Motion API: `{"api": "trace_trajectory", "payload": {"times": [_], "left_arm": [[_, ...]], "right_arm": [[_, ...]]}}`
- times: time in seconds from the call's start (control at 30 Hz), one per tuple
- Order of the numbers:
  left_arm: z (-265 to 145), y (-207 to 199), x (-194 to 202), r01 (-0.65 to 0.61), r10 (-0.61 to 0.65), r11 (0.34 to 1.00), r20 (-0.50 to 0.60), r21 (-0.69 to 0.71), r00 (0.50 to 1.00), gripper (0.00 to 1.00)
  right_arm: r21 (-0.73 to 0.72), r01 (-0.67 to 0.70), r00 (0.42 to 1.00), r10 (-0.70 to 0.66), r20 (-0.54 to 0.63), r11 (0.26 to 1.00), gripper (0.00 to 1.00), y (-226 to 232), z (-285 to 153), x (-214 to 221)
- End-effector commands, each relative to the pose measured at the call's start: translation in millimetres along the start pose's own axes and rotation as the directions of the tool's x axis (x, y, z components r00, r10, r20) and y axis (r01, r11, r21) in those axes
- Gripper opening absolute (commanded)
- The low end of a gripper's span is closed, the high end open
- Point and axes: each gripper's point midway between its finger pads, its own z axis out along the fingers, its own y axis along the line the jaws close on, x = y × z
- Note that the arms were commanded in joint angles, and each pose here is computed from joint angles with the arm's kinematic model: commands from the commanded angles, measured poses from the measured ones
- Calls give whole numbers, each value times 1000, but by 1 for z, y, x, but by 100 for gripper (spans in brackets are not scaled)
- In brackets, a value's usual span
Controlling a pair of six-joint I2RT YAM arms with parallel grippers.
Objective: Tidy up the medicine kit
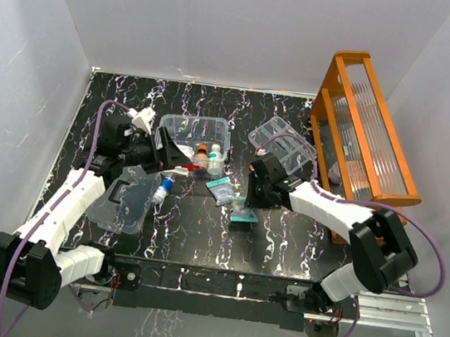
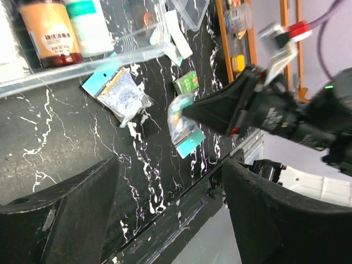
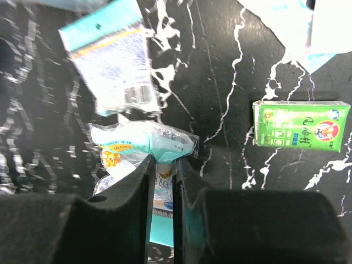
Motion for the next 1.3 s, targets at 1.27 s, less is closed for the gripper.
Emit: {"api": "trace_trajectory", "payload": {"times": [1.27], "left_arm": [[29,123,-101,-61,168,832,146,-551,975,38]], "right_arm": [[-199,60,937,13,350,978,11,192,35,-191]]}}
